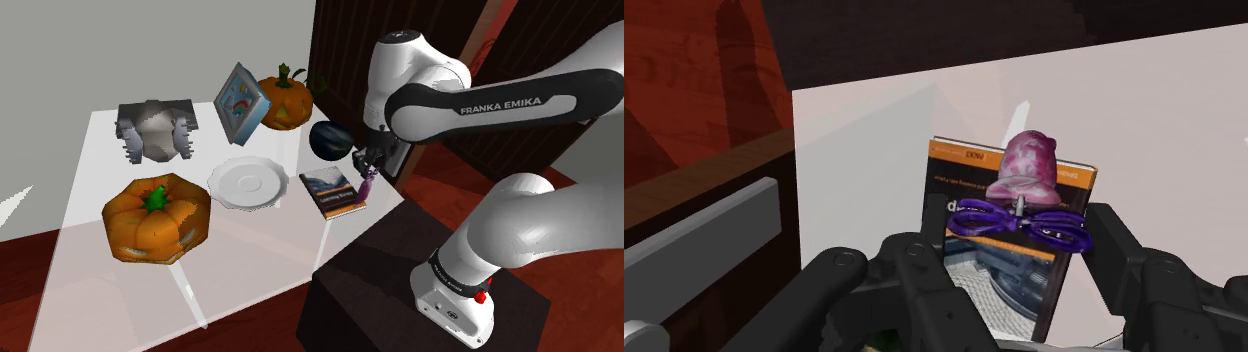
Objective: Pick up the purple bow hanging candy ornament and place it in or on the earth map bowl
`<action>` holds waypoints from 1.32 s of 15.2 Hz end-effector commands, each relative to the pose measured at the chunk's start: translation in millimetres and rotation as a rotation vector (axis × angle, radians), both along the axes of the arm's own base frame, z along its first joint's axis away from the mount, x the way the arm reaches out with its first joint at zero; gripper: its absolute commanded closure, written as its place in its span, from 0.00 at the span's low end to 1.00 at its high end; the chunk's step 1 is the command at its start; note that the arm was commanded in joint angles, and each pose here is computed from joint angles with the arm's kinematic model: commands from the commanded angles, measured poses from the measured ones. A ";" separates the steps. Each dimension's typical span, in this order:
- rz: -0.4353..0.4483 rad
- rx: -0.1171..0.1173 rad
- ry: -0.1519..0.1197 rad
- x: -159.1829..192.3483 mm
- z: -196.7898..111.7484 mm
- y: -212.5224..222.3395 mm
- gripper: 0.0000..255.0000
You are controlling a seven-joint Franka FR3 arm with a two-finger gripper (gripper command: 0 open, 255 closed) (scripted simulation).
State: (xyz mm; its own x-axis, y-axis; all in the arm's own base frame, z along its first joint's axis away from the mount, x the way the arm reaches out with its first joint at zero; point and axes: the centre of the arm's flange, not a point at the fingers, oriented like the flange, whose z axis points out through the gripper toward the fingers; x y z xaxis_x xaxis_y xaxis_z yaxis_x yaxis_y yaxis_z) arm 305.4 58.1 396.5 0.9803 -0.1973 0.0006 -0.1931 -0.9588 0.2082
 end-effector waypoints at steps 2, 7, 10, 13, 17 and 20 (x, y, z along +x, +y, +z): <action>0.000 0.000 0.000 0.3 16.1 0.8 1.00; 0.000 0.000 0.000 0.3 42.5 0.8 1.00; 0.000 0.000 0.000 0.3 58.3 0.8 1.00; 0.000 0.000 0.000 0.3 74.1 0.8 1.00; 0.000 0.000 0.000 0.3 93.5 0.8 1.00; 0.000 0.000 0.000 34.8 99.3 -17.8 1.00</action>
State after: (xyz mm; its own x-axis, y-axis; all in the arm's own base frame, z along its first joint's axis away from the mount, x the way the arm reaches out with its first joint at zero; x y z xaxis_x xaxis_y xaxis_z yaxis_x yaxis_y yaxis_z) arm 329.0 47.0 493.7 0.9804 -0.1972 0.0003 -0.1929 -0.9589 0.2080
